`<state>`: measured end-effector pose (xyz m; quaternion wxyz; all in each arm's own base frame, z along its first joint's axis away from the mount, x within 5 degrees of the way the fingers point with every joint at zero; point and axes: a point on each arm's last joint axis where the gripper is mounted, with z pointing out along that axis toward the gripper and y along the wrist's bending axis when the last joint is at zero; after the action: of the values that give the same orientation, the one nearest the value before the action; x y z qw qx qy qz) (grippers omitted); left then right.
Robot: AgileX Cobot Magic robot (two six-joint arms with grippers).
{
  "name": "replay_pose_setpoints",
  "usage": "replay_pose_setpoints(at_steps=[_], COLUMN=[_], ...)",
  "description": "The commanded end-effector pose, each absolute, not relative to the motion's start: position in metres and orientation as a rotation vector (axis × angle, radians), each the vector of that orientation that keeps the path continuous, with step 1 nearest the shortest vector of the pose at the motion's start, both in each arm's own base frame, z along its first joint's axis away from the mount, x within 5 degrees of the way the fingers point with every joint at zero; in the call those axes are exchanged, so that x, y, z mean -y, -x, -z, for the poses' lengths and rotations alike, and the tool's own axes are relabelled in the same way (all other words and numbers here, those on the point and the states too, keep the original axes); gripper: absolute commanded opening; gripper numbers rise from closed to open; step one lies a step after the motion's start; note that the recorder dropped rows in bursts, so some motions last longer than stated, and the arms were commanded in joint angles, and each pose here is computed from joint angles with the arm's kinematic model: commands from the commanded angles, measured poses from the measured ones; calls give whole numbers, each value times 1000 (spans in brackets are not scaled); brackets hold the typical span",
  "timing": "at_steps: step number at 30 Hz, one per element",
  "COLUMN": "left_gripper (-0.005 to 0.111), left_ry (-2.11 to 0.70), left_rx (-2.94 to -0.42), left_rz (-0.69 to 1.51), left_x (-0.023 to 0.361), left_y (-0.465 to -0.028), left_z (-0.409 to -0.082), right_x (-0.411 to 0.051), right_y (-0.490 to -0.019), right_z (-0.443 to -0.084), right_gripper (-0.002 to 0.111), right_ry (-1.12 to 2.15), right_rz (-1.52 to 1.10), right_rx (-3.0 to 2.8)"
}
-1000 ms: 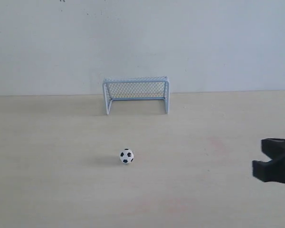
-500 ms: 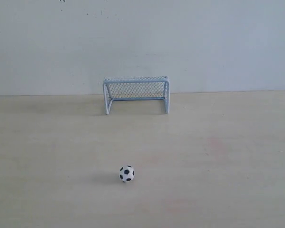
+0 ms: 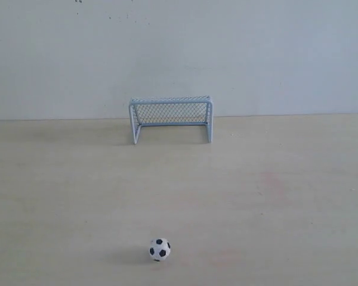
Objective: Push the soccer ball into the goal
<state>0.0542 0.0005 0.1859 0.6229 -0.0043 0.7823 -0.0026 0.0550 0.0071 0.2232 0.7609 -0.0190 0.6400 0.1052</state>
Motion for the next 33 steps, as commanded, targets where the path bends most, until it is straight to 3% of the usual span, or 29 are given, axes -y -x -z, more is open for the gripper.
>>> replay_pose_setpoints(at_steps=[1,13,33], left_gripper=[4,4,4], left_ry=[5,5,5], left_rx=[-1795,-1795,-1795], left_rz=[-2,-2,-2], left_x=[-1,-1,-1], left_y=[-54,-54,-54], left_z=[-185,-185,-185], right_x=[-8,-14,-10], right_y=[-55,-52,-53], right_z=[-220,-184,-182], right_gripper=[0,0,0], right_ry=[72,213,138], right_rz=[-215,-184,-137], right_rx=[-1412,-1796,-1825])
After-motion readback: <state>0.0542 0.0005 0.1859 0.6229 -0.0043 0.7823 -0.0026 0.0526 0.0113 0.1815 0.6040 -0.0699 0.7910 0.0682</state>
